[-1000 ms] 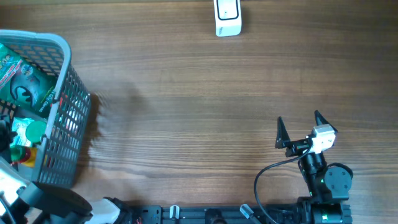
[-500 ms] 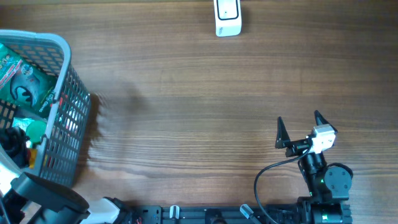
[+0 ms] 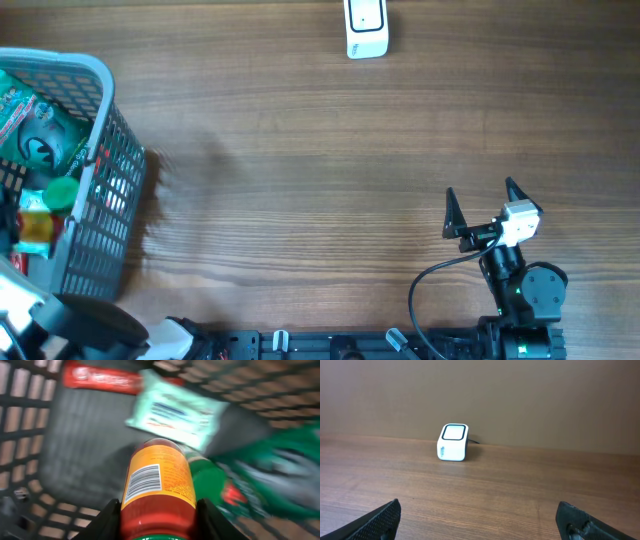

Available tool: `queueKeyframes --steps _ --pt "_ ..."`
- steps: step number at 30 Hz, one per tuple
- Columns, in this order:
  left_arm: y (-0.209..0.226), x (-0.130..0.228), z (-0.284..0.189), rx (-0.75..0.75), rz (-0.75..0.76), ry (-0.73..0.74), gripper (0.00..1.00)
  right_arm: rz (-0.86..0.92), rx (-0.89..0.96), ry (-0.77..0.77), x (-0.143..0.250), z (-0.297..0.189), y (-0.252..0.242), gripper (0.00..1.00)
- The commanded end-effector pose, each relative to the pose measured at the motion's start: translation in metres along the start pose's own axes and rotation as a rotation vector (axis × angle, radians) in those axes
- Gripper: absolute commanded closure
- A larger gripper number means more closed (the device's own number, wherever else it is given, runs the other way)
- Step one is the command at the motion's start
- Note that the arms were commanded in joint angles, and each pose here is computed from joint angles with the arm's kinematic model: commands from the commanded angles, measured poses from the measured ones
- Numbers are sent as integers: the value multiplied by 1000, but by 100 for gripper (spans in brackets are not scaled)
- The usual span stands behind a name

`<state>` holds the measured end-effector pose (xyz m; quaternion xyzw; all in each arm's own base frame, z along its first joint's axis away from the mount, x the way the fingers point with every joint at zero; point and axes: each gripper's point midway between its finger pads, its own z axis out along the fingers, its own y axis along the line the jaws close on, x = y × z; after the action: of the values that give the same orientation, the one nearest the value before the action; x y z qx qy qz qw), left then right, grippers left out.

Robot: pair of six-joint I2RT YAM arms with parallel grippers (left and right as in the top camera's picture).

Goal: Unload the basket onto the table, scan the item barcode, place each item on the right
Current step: 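Reach the left gripper into the basket and grasp the sriracha bottle, then lift the sriracha bottle out and set it upright on the table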

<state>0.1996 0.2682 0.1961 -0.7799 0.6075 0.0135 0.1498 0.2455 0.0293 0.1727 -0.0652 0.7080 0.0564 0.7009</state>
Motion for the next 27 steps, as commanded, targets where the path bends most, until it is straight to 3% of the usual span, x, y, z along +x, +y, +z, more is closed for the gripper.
queueKeyframes --steps 1,6,10,13,17,20,27 --pt "-49 14 -82 362 36 43 73 -13 12 -3 -1 0 -2 0" --pt "-96 62 -186 827 195 150 71 -13 12 -3 -1 0 -2 0" --pt "-101 100 -251 1035 312 127 69 -13 12 -3 -1 0 -2 0" --pt "-98 149 -289 1155 464 167 69 -13 12 -3 -1 0 -2 0" --pt "-91 213 -305 1192 636 284 69 -12 12 -2 0 0 -2 0" --pt "-92 259 -295 1140 759 308 68 -13 12 -3 -1 0 -2 0" --pt "-77 357 -225 852 1119 275 68 -13 12 -2 0 0 -2 0"
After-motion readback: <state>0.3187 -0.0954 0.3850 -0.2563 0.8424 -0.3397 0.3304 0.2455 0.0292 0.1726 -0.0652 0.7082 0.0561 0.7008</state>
